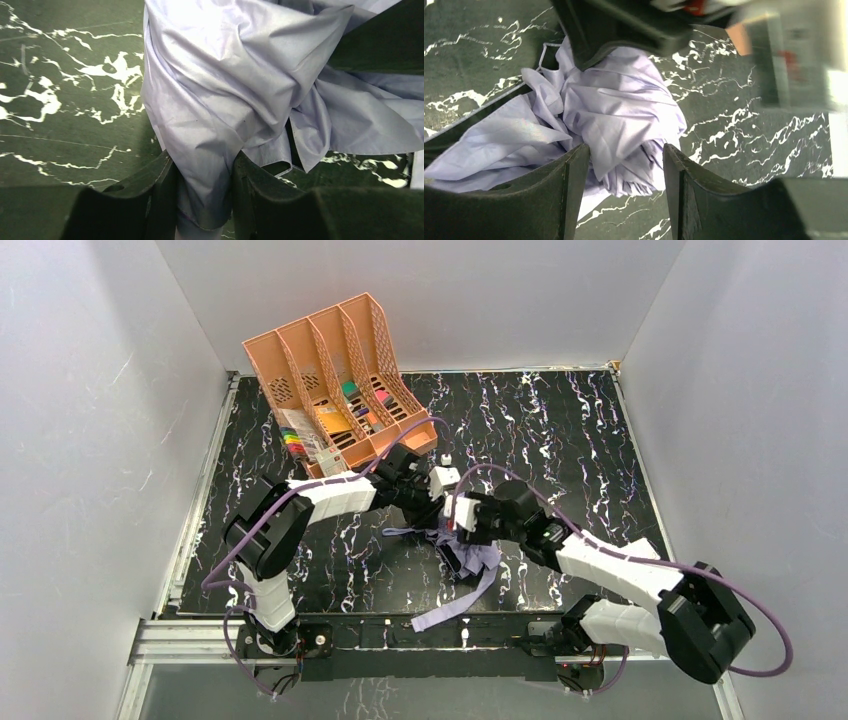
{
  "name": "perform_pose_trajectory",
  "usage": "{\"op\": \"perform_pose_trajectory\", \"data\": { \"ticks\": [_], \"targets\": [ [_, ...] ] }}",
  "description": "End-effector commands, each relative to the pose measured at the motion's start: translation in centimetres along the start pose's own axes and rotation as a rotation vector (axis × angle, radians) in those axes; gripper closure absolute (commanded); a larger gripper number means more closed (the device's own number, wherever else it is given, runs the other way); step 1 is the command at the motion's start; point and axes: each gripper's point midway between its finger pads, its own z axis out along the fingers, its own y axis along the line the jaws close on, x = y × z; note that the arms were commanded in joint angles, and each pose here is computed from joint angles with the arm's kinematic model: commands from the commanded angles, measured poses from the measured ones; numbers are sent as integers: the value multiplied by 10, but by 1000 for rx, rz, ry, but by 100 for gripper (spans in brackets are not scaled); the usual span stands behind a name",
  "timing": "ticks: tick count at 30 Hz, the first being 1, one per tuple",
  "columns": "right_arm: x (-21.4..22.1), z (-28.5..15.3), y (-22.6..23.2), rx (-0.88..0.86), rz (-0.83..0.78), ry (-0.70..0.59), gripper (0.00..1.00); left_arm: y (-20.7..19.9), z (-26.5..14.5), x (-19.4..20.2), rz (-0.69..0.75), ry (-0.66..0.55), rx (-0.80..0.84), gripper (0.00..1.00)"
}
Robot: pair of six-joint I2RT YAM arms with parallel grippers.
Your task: Put away the umbrella
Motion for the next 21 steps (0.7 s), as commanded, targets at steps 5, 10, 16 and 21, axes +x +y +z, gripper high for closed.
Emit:
{"op": "perform_pose_trajectory", "data": {
  "ticks": [5, 10, 16, 21],
  "targets": [
    [-15, -32, -58, 122, 446, -72, 39, 34, -3, 40, 62, 167, -201, 100],
    [12, -40, -86, 253, 655, 12, 40, 32, -2, 42, 65, 178, -193, 100],
    [6, -42, -97, 212, 859, -33, 39, 31, -2, 42, 83, 186, -198, 100],
    [2, -38, -116, 202, 944, -32, 37, 31, -1, 43, 102, 198, -208, 100]
  ]
}}
